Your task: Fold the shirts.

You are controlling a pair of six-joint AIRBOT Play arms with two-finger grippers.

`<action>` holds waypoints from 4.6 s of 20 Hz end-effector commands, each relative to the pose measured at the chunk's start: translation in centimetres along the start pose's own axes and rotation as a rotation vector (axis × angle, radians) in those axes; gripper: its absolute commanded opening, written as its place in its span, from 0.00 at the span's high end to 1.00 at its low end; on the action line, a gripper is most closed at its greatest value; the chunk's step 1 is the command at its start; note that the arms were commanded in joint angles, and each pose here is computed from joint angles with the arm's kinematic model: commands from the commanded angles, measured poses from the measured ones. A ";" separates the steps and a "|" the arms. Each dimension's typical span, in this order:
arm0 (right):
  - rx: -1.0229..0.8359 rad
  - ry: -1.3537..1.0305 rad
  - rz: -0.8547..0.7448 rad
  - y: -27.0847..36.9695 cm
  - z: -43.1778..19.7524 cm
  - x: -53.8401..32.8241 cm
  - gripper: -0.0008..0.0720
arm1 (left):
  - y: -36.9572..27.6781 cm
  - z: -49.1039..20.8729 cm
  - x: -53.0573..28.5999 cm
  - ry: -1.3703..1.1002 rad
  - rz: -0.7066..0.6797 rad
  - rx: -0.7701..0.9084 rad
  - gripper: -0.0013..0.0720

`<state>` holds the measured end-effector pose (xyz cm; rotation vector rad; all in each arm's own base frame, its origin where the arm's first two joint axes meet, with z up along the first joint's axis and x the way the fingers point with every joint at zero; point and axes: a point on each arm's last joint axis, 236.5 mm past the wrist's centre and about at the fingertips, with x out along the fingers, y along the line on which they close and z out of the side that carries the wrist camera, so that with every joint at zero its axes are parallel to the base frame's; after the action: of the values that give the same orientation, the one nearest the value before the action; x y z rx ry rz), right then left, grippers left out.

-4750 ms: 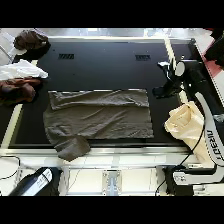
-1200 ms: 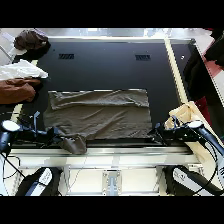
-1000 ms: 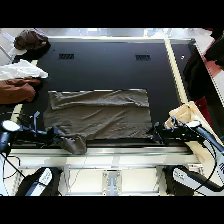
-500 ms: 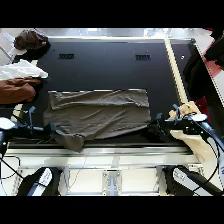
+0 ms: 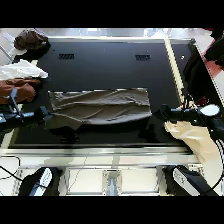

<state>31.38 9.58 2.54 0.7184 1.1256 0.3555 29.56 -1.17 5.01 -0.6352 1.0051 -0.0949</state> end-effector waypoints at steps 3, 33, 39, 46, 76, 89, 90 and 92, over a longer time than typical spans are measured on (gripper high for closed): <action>-0.196 -0.160 -0.049 3.9 8.6 1.6 0.98 | 1.1 8.2 0.8 -0.167 0.050 0.031 0.98; -0.332 -0.170 -0.398 0.2 22.0 -6.9 0.46 | -14.4 19.7 -1.0 -0.408 -0.078 0.591 0.19; -0.039 -0.002 -0.189 -5.1 20.3 -3.7 0.46 | -23.6 18.9 -3.1 -0.381 -0.037 0.851 0.35; 0.113 0.238 0.030 -10.3 17.0 5.3 0.22 | -25.7 13.6 7.0 -0.156 -0.014 0.958 0.22; -0.051 0.456 0.398 5.5 10.2 13.4 0.97 | -21.1 8.9 11.0 0.123 0.044 0.944 0.97; -0.492 0.328 0.439 24.8 8.8 7.8 0.97 | -15.0 -3.9 24.5 0.410 -0.146 0.642 0.97; -0.486 0.335 0.446 25.6 8.2 8.2 0.97 | -14.7 -2.6 24.0 0.385 -0.134 0.657 0.97; -0.498 0.333 0.468 27.3 7.0 8.9 0.97 | -12.4 1.3 22.1 0.312 -0.053 0.705 0.97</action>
<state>44.64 29.43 15.38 0.4833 1.1339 1.1230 43.17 -21.79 -5.76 -0.0400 1.2375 -0.6494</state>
